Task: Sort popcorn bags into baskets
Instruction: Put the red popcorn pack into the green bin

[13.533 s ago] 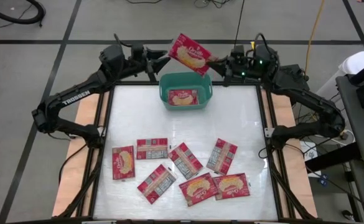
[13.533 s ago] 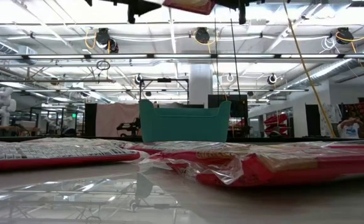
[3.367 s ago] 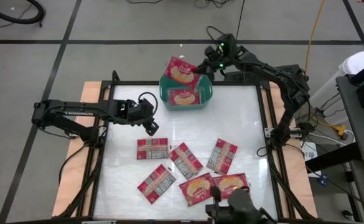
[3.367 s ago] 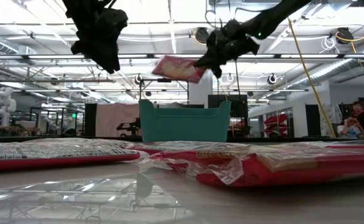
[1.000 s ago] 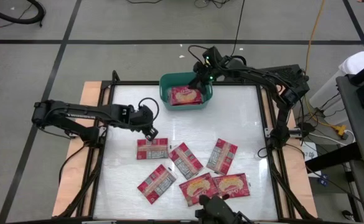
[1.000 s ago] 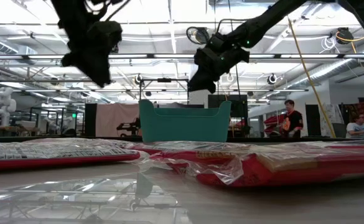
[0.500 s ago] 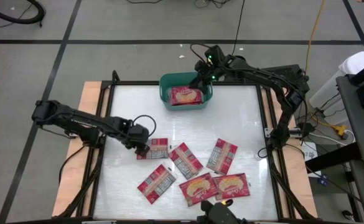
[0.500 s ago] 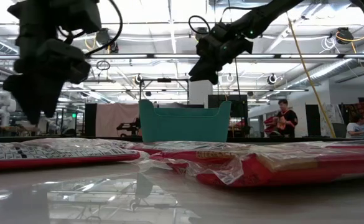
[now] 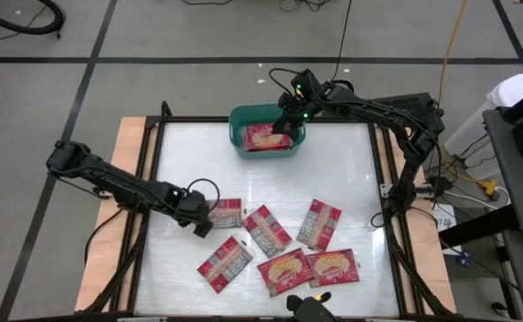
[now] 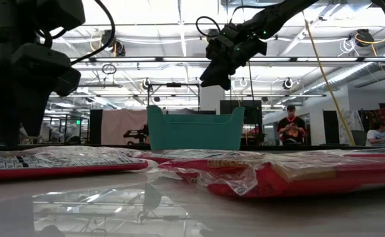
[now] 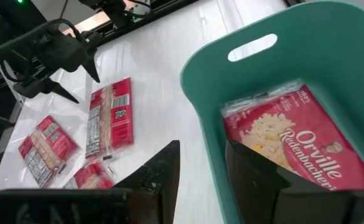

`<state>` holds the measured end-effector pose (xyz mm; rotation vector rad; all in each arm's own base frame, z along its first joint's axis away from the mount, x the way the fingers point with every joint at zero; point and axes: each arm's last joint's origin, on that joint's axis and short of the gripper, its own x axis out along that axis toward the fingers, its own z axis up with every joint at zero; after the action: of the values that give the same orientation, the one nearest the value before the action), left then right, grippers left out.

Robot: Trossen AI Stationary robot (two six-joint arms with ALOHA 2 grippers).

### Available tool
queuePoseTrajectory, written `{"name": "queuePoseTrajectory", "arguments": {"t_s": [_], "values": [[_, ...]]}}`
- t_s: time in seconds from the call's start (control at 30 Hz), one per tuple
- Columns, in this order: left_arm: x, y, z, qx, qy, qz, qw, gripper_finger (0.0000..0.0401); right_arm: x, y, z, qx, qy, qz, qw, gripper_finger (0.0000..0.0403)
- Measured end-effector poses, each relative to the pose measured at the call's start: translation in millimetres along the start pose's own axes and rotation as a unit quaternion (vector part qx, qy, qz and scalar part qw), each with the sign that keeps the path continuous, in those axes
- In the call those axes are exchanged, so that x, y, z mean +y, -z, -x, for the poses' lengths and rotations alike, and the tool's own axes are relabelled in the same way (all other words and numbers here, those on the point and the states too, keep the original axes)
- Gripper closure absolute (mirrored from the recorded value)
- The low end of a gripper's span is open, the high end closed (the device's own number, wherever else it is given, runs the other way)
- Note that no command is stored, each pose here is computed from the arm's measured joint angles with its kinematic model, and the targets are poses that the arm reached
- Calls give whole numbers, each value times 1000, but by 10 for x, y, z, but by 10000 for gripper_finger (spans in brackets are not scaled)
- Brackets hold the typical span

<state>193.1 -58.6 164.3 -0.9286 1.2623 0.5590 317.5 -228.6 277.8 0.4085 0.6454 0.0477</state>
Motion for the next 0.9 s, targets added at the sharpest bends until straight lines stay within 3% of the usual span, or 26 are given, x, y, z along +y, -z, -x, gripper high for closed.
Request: {"name": "queuePoseTrajectory", "arguments": {"t_s": [0.3,0.7,0.9], "values": [[-43,136,-82,-24,-24,-86,996,129,43,11,-20,9,-5,-2,1000,279],[-84,166,-327,-25,-70,-100,992,140,44,20,-20,12,-6,-5,1000,279],[-65,164,-327,-28,-80,-140,986,205,44,20,-20,12,-6,-5,1000,279]]}}
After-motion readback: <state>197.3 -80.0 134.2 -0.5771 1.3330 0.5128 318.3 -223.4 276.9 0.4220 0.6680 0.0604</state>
